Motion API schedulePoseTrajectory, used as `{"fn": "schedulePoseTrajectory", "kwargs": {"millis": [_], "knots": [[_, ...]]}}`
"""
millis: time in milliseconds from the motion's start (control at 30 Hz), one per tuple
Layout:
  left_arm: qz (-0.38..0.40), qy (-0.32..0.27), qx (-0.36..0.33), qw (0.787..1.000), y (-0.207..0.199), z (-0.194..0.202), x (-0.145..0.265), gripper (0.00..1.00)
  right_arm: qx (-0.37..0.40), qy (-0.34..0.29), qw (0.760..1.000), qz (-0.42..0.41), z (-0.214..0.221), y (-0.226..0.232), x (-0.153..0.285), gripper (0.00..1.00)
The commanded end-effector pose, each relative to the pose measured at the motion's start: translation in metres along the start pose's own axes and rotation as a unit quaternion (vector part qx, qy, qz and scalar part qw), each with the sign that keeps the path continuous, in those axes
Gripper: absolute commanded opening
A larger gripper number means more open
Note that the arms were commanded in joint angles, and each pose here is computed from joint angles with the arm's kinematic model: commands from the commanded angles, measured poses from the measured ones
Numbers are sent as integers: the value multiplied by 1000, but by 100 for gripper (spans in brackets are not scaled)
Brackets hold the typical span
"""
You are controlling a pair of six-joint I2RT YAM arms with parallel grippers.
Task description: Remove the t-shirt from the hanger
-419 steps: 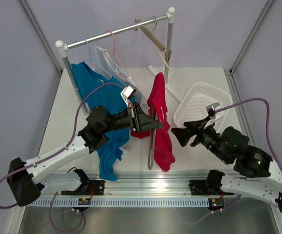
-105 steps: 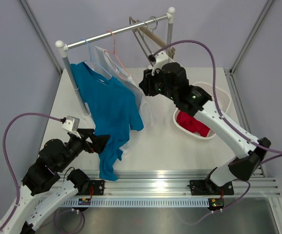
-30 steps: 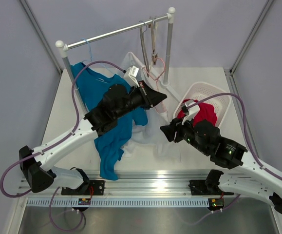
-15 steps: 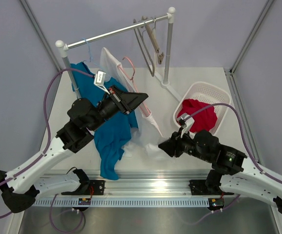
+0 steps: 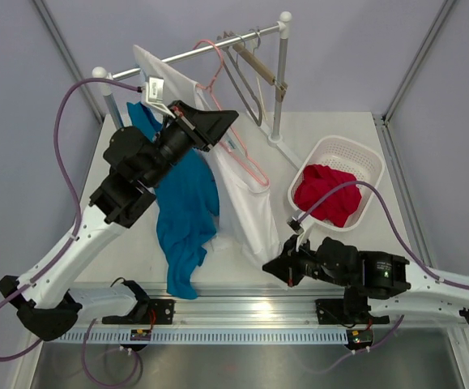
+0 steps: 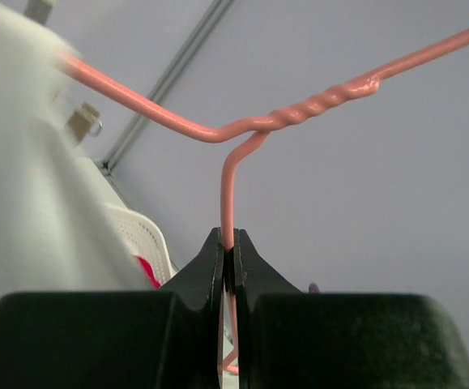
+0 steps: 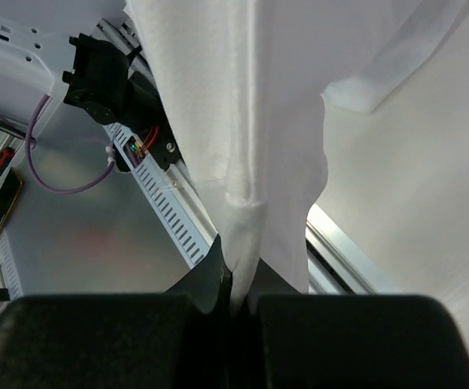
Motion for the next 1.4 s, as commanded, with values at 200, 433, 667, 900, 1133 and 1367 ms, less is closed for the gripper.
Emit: {"fn": "schedulePoseTrajectory", "kwargs": {"millis": [200, 433, 667, 900, 1133, 1367], "knots": [[76, -106, -42, 991, -37, -87, 24, 0, -5, -8, 995, 99, 26, -32, 18, 0], [206, -34, 82, 974, -65, -53, 33, 0, 33, -71, 981, 176, -2, -29, -1, 0], [229, 41, 125, 964, -70, -19, 41, 0, 40, -167, 970, 172, -41, -18, 3, 26], [219, 63, 114, 967, -65, 0, 58, 0, 89, -109, 985, 100, -64, 22, 29, 91], [185, 84, 93, 975, -52, 31, 47, 0, 81, -159, 983, -39, -126, 89, 84, 77], [140, 85, 83, 983, -38, 53, 25, 0, 142, -193, 971, 26, -150, 99, 61, 82]]}}
Point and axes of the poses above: each gripper's point midway between its finger pads, its own x axis back along the fingers, its own y axis along the line the jaws close on, z = x × y, the point moved 5 cm from there along x, back along the fingers, and after that the axes turned 9 degrees about -x, right-handed, at the moved point
